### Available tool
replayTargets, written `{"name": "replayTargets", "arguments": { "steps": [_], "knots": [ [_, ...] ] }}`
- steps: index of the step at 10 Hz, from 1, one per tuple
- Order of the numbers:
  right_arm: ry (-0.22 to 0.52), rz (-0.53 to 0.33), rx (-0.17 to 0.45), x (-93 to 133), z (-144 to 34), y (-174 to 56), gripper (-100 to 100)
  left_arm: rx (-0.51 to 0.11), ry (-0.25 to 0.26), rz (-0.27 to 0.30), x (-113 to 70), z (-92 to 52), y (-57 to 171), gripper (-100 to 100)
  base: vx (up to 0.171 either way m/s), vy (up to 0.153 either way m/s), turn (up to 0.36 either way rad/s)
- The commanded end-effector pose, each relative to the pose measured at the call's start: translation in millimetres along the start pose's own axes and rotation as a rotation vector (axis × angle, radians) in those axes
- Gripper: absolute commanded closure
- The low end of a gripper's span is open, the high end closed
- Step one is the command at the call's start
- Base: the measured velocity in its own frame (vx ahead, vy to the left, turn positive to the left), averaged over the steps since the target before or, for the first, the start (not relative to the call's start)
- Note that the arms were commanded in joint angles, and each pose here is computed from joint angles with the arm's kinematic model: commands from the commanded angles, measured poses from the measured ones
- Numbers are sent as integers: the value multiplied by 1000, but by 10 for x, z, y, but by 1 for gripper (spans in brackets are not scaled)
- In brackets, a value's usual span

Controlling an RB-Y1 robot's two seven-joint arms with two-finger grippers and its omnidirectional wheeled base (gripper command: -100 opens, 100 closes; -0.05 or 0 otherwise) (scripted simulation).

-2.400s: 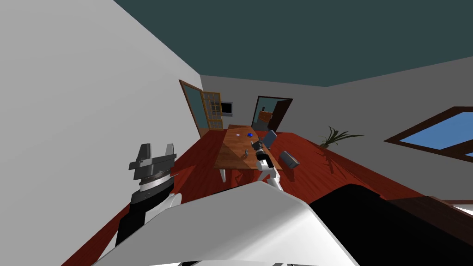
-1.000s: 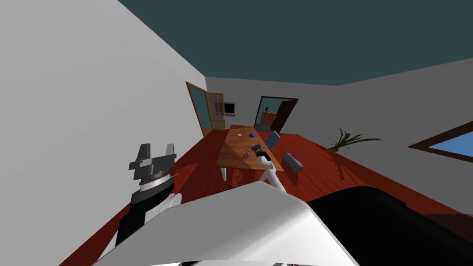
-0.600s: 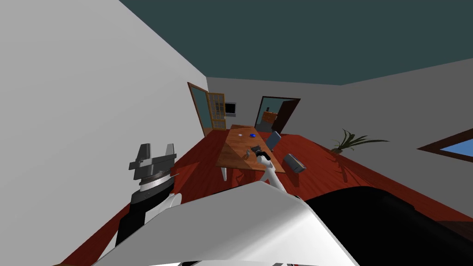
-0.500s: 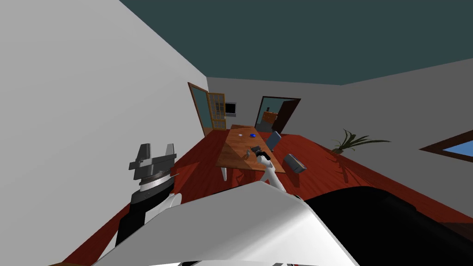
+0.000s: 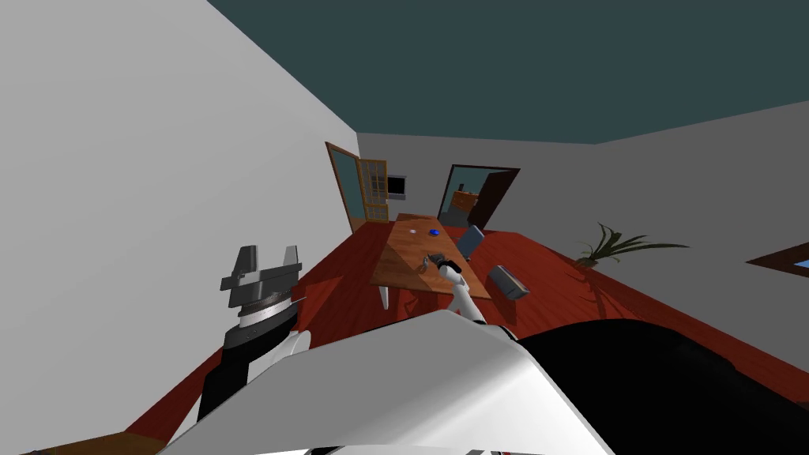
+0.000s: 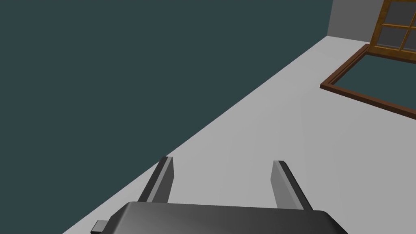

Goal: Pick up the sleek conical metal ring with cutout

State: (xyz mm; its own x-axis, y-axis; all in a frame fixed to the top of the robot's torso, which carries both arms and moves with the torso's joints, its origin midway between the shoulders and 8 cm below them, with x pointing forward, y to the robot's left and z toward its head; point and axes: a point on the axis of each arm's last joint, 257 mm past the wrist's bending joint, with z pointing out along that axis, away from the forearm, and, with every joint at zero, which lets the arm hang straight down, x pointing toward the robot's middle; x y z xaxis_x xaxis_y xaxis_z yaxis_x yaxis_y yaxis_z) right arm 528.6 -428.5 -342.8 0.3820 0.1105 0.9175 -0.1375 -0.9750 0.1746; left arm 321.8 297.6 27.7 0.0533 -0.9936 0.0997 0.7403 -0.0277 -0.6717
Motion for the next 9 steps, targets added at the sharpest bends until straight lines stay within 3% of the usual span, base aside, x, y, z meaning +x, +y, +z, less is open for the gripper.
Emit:
{"name": "replayTargets", "arguments": {
  "steps": [1,7,9],
  "knots": [
    [-50,77,14,-180,40,-40,-100,0,0,0,0,0,0,0,7,-5,60],
    [-216,337,53,-719,138,-210,-100,0,0,0,0,0,0,0,10,6,70],
    [-248,378,56,-828,138,-241,-100,0,0,0,0,0,0,0,7,8,20]
  ]
}}
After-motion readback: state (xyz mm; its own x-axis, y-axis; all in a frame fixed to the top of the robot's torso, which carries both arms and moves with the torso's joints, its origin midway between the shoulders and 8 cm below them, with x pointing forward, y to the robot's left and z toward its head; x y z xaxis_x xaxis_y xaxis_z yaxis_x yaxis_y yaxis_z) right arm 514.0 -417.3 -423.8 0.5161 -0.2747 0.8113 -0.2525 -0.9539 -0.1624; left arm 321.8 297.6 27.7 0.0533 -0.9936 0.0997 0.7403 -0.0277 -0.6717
